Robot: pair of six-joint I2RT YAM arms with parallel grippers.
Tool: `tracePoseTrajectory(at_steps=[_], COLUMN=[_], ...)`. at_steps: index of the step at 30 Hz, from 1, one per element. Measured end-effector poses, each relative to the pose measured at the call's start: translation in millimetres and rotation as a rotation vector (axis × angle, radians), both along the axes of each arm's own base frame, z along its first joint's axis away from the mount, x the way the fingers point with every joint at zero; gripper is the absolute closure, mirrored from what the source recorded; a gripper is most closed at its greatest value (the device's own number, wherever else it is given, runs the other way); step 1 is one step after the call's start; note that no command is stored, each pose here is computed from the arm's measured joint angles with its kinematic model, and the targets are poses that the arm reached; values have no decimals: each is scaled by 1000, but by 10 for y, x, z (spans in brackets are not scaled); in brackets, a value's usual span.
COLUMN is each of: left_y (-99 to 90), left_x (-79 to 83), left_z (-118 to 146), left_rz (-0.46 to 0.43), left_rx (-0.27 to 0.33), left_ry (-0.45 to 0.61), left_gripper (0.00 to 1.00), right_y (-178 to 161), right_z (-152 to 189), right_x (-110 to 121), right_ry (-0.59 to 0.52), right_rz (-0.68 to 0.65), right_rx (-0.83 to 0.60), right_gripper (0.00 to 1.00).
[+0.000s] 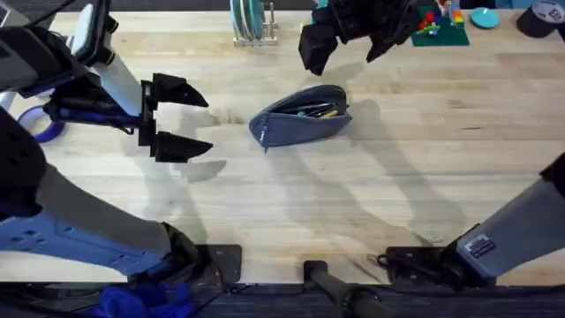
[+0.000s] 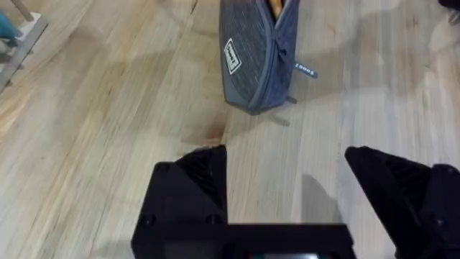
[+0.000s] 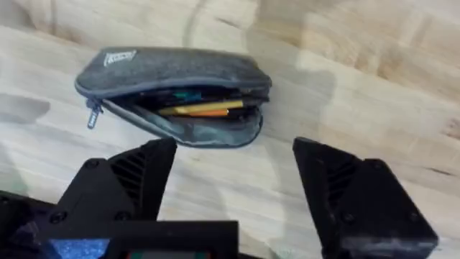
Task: Unzip the bag, pick up the pens from the table one at a time and place them inside, then zip the bag closed.
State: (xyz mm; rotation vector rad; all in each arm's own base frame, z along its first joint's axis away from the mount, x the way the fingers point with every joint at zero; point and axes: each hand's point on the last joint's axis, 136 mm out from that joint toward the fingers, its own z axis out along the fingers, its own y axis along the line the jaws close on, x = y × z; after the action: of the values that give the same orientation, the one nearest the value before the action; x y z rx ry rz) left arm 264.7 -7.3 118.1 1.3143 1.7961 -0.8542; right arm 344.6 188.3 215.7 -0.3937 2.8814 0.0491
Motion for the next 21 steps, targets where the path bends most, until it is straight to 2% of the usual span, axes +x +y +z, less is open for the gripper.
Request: tracePoseTrajectory(at_steps=[7,14,21], left_y=[0,0,0], left_x=[0,0,0], left_z=[0,0,0], left_rz=[0,0,0], left_rx=[0,0,0], left_ry=[0,0,0], left_gripper=[7,7,7], right_y=[20,325,546], right_z=[-27,-28,-12], right_x=[-166,-374,-452], right_ry=[49,55,20], right_rz=[8,39,19], right_rx=[-25,-16,-1], right_gripper=[5,5,5])
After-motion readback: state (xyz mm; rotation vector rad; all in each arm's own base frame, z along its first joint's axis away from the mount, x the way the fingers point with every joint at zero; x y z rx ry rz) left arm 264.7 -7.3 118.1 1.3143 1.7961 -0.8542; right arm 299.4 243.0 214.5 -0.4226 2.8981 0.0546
